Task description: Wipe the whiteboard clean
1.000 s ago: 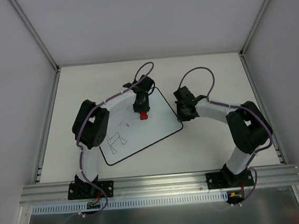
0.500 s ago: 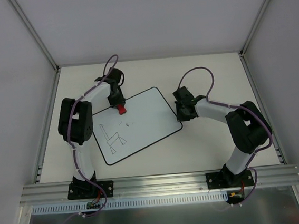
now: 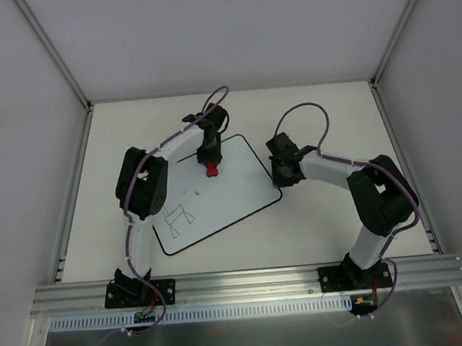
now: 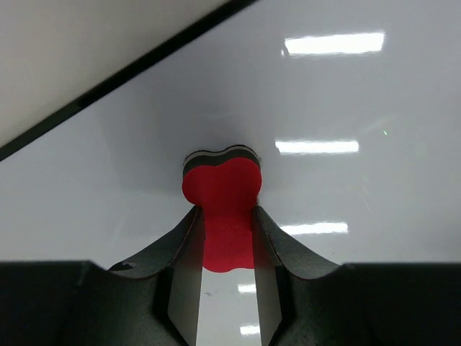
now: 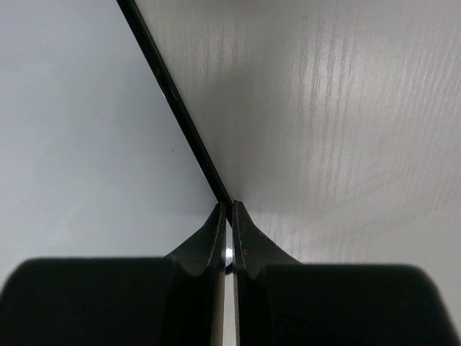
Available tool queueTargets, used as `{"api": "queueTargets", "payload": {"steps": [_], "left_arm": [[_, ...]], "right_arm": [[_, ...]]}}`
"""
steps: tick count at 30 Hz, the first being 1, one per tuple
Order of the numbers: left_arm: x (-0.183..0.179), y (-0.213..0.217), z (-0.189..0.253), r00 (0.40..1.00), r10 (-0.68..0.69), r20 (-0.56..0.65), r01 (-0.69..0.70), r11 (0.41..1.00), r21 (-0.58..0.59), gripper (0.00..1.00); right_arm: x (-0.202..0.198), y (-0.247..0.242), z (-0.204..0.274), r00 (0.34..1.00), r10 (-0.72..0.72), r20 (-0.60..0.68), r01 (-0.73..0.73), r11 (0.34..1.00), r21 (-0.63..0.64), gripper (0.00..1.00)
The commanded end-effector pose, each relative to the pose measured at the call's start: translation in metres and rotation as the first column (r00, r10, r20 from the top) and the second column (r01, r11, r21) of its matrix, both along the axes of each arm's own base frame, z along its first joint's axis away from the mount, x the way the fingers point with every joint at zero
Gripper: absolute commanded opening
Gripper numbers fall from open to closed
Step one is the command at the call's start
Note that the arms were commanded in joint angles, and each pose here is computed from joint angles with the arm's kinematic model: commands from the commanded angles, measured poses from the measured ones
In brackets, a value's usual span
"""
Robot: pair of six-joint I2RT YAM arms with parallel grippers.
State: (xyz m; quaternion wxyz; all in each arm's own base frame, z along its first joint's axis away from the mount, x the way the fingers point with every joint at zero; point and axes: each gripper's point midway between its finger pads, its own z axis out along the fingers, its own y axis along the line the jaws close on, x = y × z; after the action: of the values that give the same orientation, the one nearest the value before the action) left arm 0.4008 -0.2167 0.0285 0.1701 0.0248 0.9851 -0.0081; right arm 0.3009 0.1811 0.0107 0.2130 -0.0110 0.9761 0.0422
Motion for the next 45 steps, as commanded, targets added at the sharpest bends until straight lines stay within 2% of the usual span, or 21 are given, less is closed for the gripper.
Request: {"api": "queueTargets", "payload": {"steps": [1, 4, 7, 11, 12, 14, 16, 19, 24, 28, 29, 31, 32, 35, 38, 41, 45], "left_arm": [[-0.039, -0.022, -0.042, 0.978, -0.100, -0.184, 0.099, 0.995, -0.013, 0.09], [-0.039, -0.016, -0.036, 0.982, -0.085, -0.171, 0.089, 0.996, 0.013, 0.09], [-0.046, 0.005, -0.029, 0.985, -0.015, -0.171, 0.020, 0.999, 0.030, 0.07], [-0.080, 0.054, -0.032, 0.969, 0.120, -0.215, -0.102, 0.991, 0.090, 0.04], [-0.079, 0.059, -0.023, 0.975, 0.128, -0.180, -0.116, 0.991, 0.073, 0.03], [-0.101, 0.081, -0.032, 0.960, 0.176, -0.216, -0.162, 0.984, 0.080, 0.02], [-0.101, 0.093, -0.021, 0.961, 0.218, -0.171, -0.214, 0.976, 0.040, 0.01], [-0.123, 0.113, -0.023, 0.953, 0.256, -0.164, -0.249, 0.966, 0.066, 0.00], [-0.141, 0.121, -0.027, 0.940, 0.300, -0.160, -0.294, 0.954, 0.059, 0.00], [-0.138, 0.108, -0.035, 0.947, 0.276, -0.165, -0.275, 0.961, 0.029, 0.00], [-0.127, 0.098, -0.030, 0.958, 0.251, -0.141, -0.252, 0.968, 0.017, 0.00], [-0.125, 0.072, -0.031, 0.974, 0.181, -0.137, -0.181, 0.983, 0.014, 0.00], [-0.113, 0.051, -0.022, 0.981, 0.155, -0.116, -0.159, 0.987, -0.027, 0.00], [-0.108, 0.000, -0.020, 0.991, 0.065, -0.114, -0.074, 0.995, -0.073, 0.00], [-0.117, -0.036, -0.027, 0.987, 0.017, -0.158, -0.035, 0.993, -0.114, 0.00], [-0.131, -0.043, -0.041, 0.980, 0.003, -0.201, -0.021, 0.996, -0.091, 0.00], [-0.139, -0.013, -0.046, 0.971, 0.091, -0.221, -0.100, 0.995, -0.029, 0.00]], "right_arm": [[-0.077, -0.041, -0.059, 0.953, -0.019, -0.302, -0.037, 0.983, -0.178, 0.02], [-0.078, -0.041, -0.059, 0.952, -0.016, -0.304, -0.040, 0.983, -0.178, 0.02], [-0.077, -0.041, -0.060, 0.953, -0.016, -0.304, -0.040, 0.983, -0.179, 0.02], [-0.076, -0.040, -0.060, 0.953, -0.013, -0.303, -0.043, 0.983, -0.179, 0.02], [-0.077, -0.040, -0.060, 0.952, -0.013, -0.306, -0.044, 0.983, -0.179, 0.02], [-0.077, -0.040, -0.060, 0.952, -0.008, -0.306, -0.050, 0.982, -0.180, 0.01], [-0.077, -0.040, -0.060, 0.951, -0.010, -0.308, -0.047, 0.983, -0.177, 0.01], [-0.076, -0.040, -0.060, 0.952, -0.007, -0.305, -0.050, 0.983, -0.177, 0.01], [-0.077, -0.039, -0.060, 0.952, -0.002, -0.307, -0.055, 0.983, -0.175, 0.01], [-0.077, -0.040, -0.061, 0.952, 0.005, -0.307, -0.062, 0.983, -0.176, 0.01], [-0.077, -0.040, -0.061, 0.952, 0.005, -0.307, -0.062, 0.983, -0.176, 0.01], [-0.077, -0.040, -0.061, 0.951, 0.006, -0.308, -0.062, 0.983, -0.174, 0.01], [-0.077, -0.040, -0.061, 0.951, 0.007, -0.308, -0.064, 0.983, -0.175, 0.01], [-0.076, -0.040, -0.060, 0.952, 0.007, -0.306, -0.063, 0.982, -0.175, 0.01], [-0.076, -0.040, -0.060, 0.953, 0.009, -0.304, -0.066, 0.982, -0.176, 0.01], [-0.075, -0.040, -0.059, 0.953, 0.009, -0.302, -0.064, 0.983, -0.174, 0.01], [-0.076, -0.040, -0.060, 0.953, 0.008, -0.303, -0.064, 0.982, -0.175, 0.01]]}}
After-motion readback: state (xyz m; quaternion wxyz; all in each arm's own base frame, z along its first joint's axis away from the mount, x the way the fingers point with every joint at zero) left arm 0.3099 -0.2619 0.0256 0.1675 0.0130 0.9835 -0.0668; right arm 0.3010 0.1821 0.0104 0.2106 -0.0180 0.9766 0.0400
